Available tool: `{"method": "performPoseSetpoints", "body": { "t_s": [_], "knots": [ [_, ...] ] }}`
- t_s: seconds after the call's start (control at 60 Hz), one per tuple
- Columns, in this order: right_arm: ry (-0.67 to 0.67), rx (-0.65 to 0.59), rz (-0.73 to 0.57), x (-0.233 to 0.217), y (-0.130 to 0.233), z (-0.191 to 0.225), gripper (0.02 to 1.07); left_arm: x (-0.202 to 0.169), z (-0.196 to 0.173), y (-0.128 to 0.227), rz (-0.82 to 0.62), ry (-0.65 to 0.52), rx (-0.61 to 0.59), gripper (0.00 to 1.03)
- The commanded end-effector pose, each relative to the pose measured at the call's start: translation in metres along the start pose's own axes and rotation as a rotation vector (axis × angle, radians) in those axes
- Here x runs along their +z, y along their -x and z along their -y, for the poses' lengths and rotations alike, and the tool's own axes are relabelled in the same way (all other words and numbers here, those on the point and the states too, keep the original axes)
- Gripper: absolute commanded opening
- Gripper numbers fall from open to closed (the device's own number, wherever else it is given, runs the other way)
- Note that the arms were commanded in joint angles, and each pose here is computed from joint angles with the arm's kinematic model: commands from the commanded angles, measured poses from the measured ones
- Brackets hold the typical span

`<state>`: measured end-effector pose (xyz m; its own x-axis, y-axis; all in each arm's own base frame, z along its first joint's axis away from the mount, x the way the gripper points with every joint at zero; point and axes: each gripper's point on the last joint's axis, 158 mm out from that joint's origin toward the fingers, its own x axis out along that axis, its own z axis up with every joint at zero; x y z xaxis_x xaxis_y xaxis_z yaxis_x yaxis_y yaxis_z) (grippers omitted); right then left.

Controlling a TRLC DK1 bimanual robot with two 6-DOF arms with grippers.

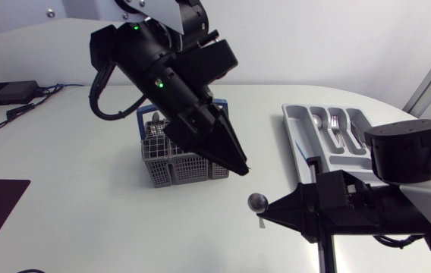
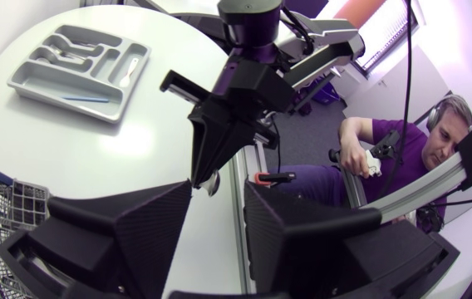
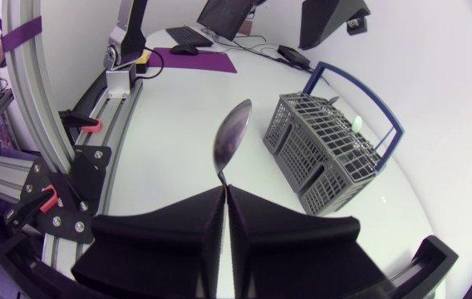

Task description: Unload the cutlery basket into the drawer organizer.

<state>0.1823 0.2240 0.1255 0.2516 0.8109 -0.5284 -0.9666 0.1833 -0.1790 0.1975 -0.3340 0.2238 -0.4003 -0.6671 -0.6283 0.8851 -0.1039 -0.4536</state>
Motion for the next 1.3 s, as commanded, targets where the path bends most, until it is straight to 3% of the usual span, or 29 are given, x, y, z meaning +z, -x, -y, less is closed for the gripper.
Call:
{"method": "performPoseSetpoints", "body": {
  "t_s": [0.0,0.267,0.65,1.017,1.283],
  "knots": [
    [0.000,-0.019,-0.028,-0.015,0.002,0.005,0.10,0.008,-0.005,0.016,0.056,0.028,0.036,0.91],
    [-0.035,-0.109,-0.084,-0.047,0.016,0.029,0.10,0.003,-0.033,0.045,0.152,0.107,0.181,0.94],
    [-0.064,-0.235,-0.130,-0.077,0.036,0.060,0.10,-0.022,-0.066,0.061,0.154,0.189,0.405,0.94],
    [-0.099,-0.430,-0.206,-0.128,0.088,0.123,0.10,-0.057,-0.104,0.070,0.105,0.267,0.603,0.94],
    [-0.100,-0.580,-0.259,-0.160,0.138,0.168,0.10,-0.068,-0.110,0.073,0.093,0.283,0.642,0.94]
  ]
}}
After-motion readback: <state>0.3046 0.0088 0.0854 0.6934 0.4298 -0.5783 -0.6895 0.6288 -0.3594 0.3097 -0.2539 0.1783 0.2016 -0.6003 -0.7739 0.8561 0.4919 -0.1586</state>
